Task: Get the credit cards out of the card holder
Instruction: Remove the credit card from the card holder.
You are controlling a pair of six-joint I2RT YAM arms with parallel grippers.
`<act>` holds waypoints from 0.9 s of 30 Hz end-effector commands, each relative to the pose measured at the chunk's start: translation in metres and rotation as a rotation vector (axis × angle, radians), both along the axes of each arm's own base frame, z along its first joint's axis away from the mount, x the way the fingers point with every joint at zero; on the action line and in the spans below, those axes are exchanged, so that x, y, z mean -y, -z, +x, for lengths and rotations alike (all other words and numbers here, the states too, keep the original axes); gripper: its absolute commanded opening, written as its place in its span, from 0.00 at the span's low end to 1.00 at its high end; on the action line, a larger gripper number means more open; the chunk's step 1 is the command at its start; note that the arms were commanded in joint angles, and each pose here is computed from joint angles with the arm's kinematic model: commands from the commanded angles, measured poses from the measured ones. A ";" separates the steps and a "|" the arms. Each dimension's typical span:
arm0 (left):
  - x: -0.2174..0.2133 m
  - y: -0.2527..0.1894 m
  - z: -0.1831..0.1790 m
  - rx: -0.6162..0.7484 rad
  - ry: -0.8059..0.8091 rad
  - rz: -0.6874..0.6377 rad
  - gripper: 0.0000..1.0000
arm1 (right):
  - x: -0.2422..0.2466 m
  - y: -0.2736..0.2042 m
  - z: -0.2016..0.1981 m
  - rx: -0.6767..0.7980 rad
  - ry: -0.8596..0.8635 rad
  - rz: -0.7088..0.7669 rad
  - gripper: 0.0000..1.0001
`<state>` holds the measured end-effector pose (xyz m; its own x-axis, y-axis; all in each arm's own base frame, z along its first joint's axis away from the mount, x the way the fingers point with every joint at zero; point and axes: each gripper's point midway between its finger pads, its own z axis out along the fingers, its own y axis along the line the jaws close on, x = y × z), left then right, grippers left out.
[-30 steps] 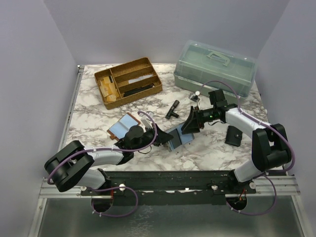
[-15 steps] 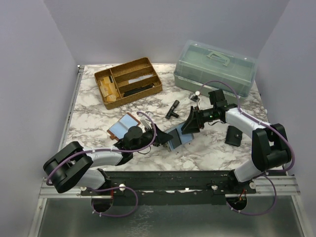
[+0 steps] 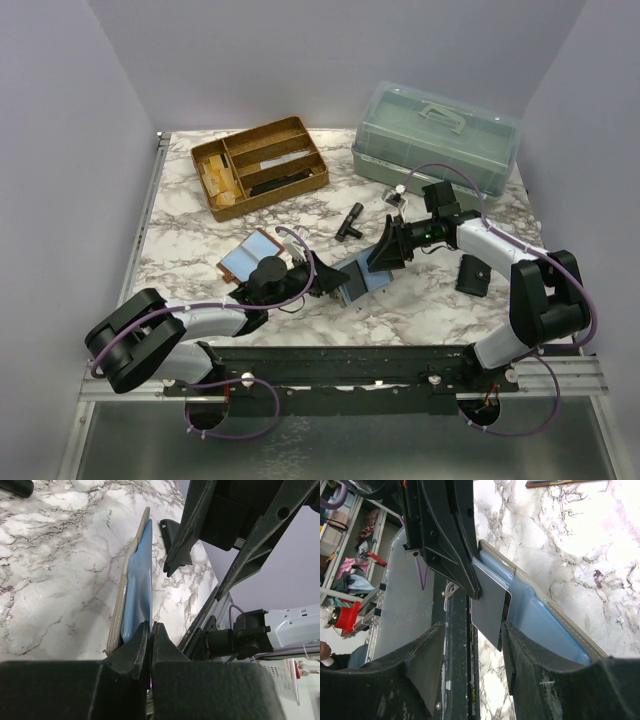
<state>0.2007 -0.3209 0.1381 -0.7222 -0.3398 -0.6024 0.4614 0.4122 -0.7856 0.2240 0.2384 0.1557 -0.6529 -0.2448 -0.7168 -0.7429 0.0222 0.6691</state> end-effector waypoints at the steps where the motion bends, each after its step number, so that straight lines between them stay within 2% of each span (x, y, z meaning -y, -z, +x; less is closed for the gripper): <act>1: 0.001 -0.015 -0.003 0.051 0.022 -0.042 0.00 | -0.002 -0.003 -0.005 -0.002 -0.028 0.027 0.55; 27: 0.001 -0.018 -0.004 0.059 0.024 -0.052 0.00 | -0.002 -0.006 -0.005 0.007 -0.036 0.032 0.54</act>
<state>0.2009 -0.3211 0.1395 -0.7198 -0.3426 -0.6038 0.4645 0.4086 -0.7856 0.2219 0.2377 0.1551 -0.6455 -0.2478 -0.7224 -0.7479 0.0139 0.6636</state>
